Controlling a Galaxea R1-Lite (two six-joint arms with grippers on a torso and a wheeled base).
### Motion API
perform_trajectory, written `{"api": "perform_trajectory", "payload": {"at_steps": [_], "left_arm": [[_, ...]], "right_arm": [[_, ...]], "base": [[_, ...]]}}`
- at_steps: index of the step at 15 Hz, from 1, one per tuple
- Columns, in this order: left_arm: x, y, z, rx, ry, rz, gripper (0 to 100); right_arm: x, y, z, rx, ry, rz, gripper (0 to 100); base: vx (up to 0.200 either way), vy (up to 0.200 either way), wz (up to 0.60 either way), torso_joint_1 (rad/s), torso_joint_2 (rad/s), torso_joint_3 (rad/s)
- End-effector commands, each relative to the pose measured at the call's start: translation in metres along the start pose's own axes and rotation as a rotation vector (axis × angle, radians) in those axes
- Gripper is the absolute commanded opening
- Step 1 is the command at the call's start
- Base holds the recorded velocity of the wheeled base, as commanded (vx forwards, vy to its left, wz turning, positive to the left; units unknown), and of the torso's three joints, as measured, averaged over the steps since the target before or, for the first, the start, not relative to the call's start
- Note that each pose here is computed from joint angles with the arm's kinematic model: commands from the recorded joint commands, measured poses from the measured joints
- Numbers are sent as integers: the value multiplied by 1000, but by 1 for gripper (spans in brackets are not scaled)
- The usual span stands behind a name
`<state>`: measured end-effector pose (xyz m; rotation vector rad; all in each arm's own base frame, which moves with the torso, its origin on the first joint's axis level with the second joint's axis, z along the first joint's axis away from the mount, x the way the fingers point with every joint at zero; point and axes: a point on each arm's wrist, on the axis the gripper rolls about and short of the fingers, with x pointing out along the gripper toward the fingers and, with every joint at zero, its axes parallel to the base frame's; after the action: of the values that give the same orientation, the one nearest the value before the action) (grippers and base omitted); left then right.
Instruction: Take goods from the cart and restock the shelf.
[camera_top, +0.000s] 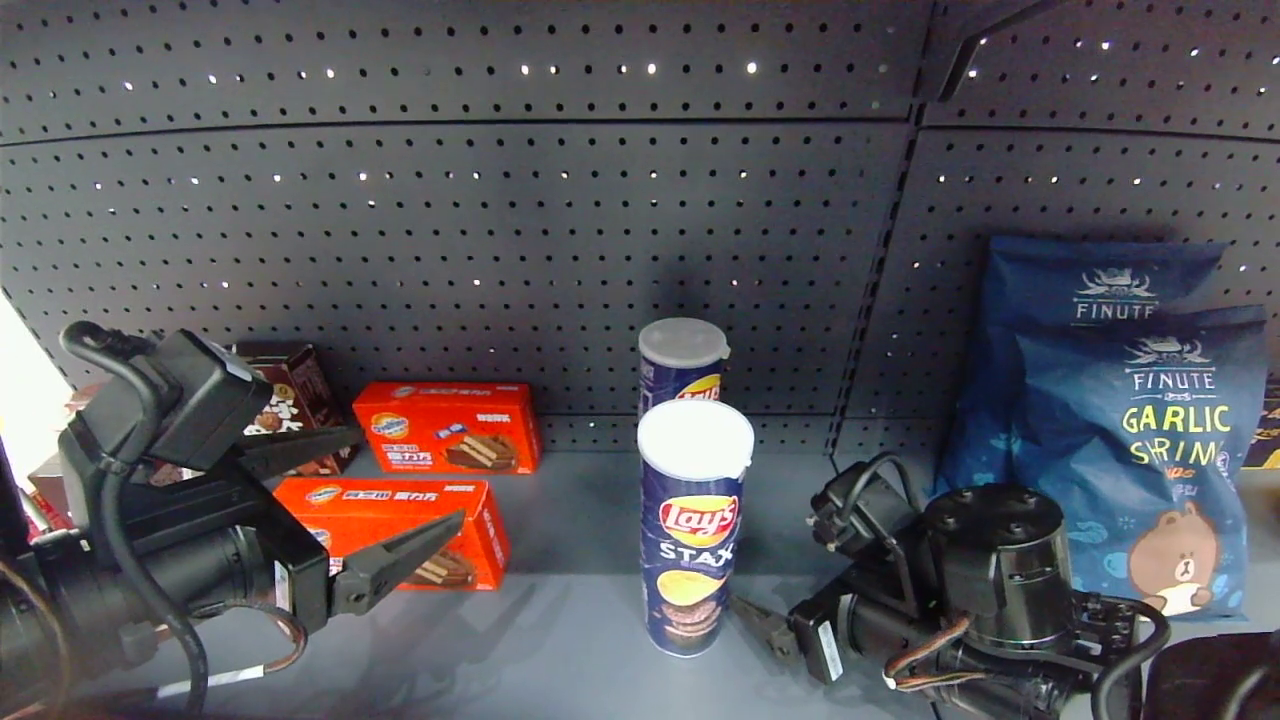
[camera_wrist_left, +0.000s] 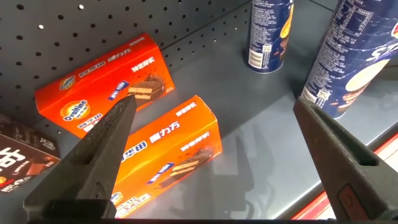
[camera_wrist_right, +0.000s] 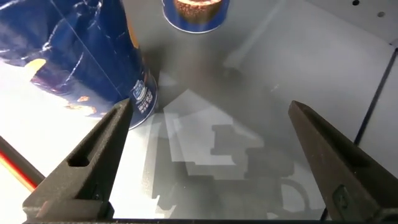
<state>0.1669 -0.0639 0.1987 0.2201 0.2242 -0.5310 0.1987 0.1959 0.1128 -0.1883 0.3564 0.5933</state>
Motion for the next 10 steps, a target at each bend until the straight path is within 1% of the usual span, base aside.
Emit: {"api": "perform_trajectory", "payload": {"at_steps": [1, 7, 9, 10], "left_arm": [[0, 0, 0, -1, 1, 0, 100], [-1, -1, -3, -1, 7, -1, 100], [-1, 0, -2, -1, 3, 3, 100], [-5, -1, -1, 0, -9, 5, 100]], "right_arm": [[1, 1, 0, -1, 1, 2, 100], [1, 2, 0, -3, 1, 5, 100], [-5, 0, 3, 2, -19, -24, 100], [-17, -4, 11, 14, -58, -37, 100]], "base": [[0, 0, 0, 0, 0, 0], [0, 0, 0, 0, 0, 0], [0, 0, 0, 0, 0, 0], [0, 0, 0, 0, 0, 0]]}}
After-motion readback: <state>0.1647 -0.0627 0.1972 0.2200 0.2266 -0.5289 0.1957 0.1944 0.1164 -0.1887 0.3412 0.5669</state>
